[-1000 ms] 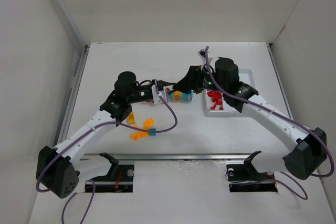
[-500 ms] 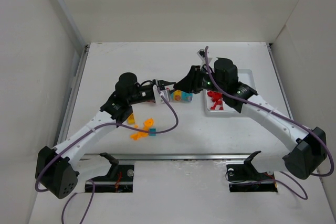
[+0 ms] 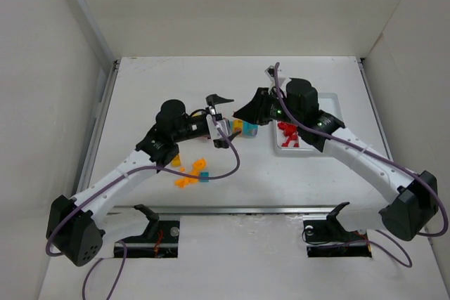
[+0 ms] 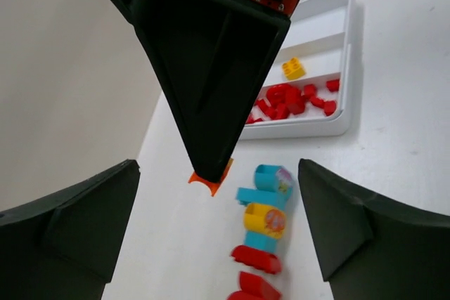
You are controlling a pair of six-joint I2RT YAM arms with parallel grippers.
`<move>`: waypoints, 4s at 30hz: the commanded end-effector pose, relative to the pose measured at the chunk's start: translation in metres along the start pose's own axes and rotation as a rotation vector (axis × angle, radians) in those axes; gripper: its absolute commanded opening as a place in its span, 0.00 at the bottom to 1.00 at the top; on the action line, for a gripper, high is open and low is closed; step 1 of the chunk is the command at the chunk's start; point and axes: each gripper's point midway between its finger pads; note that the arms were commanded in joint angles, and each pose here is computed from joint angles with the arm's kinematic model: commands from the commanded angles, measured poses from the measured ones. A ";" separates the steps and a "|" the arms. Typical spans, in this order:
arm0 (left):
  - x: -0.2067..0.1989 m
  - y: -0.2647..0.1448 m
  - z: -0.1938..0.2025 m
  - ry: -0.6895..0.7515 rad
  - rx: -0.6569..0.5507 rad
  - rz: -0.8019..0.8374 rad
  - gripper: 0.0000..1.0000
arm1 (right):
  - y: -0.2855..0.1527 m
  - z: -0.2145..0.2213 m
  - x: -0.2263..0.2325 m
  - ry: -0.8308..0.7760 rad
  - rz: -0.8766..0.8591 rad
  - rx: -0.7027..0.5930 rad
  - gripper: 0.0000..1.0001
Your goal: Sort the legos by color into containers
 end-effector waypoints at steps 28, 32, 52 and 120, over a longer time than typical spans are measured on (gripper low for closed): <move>0.004 -0.062 0.068 -0.156 0.254 -0.369 1.00 | -0.125 0.006 -0.353 -0.248 1.750 0.339 0.00; 0.008 -0.063 0.064 -0.135 0.235 -0.390 1.00 | -0.116 0.022 -0.372 -0.206 1.686 0.408 0.01; 0.011 -0.064 0.065 -0.095 0.239 -0.397 1.00 | -0.101 0.039 -0.372 -0.181 1.572 0.474 0.50; -0.103 -0.184 0.272 0.387 1.043 0.686 0.56 | -0.018 0.045 -0.138 -0.405 0.657 0.273 0.73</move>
Point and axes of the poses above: each gripper's point midway between its finger pads, its own y axis out along the fingers, its own x axis along the line the jaws close on, z = x × y, and after that the axes turned 6 degrees about -y, right-handed
